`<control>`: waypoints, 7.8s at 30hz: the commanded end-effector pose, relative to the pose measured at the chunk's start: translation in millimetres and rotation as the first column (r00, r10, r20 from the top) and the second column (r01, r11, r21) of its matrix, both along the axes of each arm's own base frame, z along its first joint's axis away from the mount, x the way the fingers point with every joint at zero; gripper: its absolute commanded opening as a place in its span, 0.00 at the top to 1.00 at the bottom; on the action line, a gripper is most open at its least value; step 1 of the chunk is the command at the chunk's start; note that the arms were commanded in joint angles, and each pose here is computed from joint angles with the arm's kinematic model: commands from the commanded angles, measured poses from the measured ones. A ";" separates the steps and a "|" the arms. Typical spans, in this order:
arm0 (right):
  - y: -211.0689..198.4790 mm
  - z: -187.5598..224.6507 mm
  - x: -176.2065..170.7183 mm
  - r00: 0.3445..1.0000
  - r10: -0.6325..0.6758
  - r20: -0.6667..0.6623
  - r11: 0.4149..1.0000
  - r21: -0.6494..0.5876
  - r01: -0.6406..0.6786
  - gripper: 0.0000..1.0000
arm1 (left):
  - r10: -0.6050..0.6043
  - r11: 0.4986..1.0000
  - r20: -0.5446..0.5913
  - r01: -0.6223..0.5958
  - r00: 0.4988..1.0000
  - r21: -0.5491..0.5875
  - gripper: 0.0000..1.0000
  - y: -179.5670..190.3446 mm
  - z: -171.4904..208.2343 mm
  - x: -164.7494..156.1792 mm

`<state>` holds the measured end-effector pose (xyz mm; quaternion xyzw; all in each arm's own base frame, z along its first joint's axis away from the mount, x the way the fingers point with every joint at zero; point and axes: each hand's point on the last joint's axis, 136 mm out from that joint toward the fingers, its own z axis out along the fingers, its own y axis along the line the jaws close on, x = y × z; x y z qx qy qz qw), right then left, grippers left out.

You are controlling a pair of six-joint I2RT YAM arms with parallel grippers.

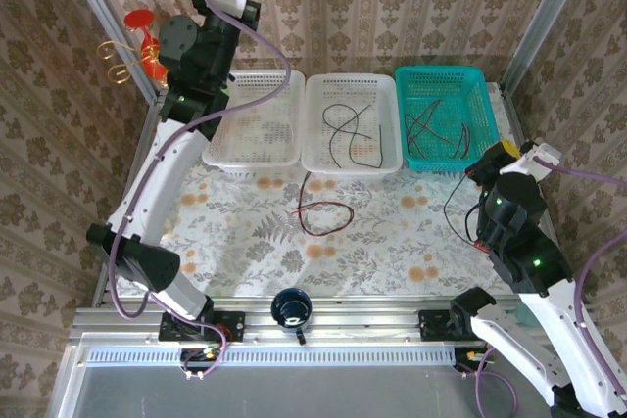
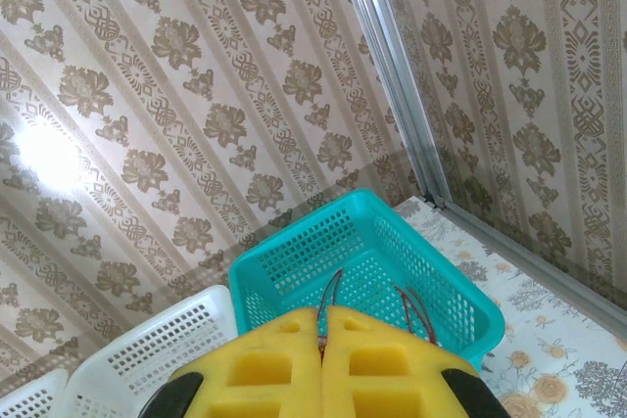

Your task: Untangle the cables

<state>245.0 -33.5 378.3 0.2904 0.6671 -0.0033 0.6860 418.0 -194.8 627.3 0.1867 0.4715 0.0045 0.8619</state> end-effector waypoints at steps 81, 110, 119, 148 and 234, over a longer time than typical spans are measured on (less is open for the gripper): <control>12.3 37.3 1.1 0.995 0.094 0.039 0.995 -0.027 -0.093 1.00 | 0.445 0.893 -0.890 0.034 0.096 0.450 0.34 41.8 -522.4 94.5; 131.9 208.1 83.1 0.788 0.514 0.339 0.849 -0.070 -0.523 1.00 | 0.015 0.996 -0.903 0.076 0.429 0.052 0.02 -12.6 -374.3 -34.9; 171.1 214.9 145.4 0.788 0.538 0.299 0.842 -0.152 -0.518 1.00 | -0.087 0.985 -0.892 0.173 0.443 -0.010 0.03 -45.3 -397.8 -92.7; 269.0 -262.2 266.8 0.456 0.546 -0.703 0.738 0.146 -0.659 1.00 | -0.072 0.983 -0.913 0.182 0.402 0.002 0.00 -0.7 -401.8 -149.2; 370.9 -339.2 103.5 -0.014 -0.037 -0.999 -0.649 0.035 -0.760 0.55 | -0.352 0.890 -0.931 -0.273 0.101 -0.366 0.12 95.5 -465.6 -182.0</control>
